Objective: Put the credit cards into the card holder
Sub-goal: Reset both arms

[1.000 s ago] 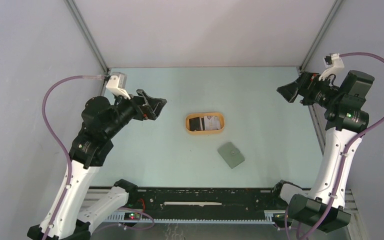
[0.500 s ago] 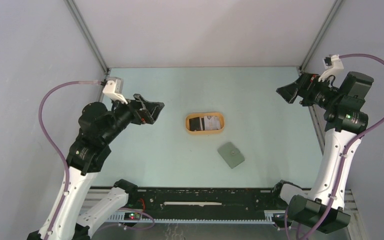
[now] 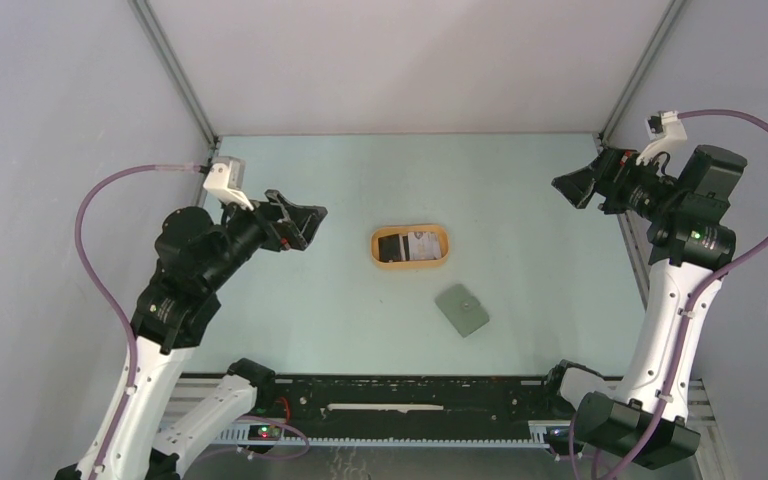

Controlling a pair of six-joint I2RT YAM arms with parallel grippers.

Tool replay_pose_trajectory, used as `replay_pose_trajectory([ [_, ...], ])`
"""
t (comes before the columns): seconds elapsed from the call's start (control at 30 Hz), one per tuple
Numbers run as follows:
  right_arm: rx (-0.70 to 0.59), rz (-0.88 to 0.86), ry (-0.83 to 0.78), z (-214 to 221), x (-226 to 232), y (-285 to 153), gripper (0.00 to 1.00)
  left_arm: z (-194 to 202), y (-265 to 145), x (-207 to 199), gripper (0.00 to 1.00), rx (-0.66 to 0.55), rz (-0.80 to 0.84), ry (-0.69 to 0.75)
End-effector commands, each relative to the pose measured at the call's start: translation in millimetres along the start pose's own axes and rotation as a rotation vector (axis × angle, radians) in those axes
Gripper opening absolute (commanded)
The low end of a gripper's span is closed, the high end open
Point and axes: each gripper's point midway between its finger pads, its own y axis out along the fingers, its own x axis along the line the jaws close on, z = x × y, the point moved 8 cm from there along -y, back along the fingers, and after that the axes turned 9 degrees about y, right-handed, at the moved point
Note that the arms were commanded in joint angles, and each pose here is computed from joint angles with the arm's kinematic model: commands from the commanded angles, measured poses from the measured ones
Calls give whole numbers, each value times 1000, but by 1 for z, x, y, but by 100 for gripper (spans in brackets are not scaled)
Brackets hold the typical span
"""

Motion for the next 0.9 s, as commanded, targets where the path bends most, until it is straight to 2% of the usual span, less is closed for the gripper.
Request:
replay_pose_trajectory([
  [0.0,-28,-11,-23,-3,5,-4,100,3,0,3,100,-4,-14,-13],
  [0.87,-26,-17,-21,-5,4,-2,100,2,0,3,100,1,-21,-4],
])
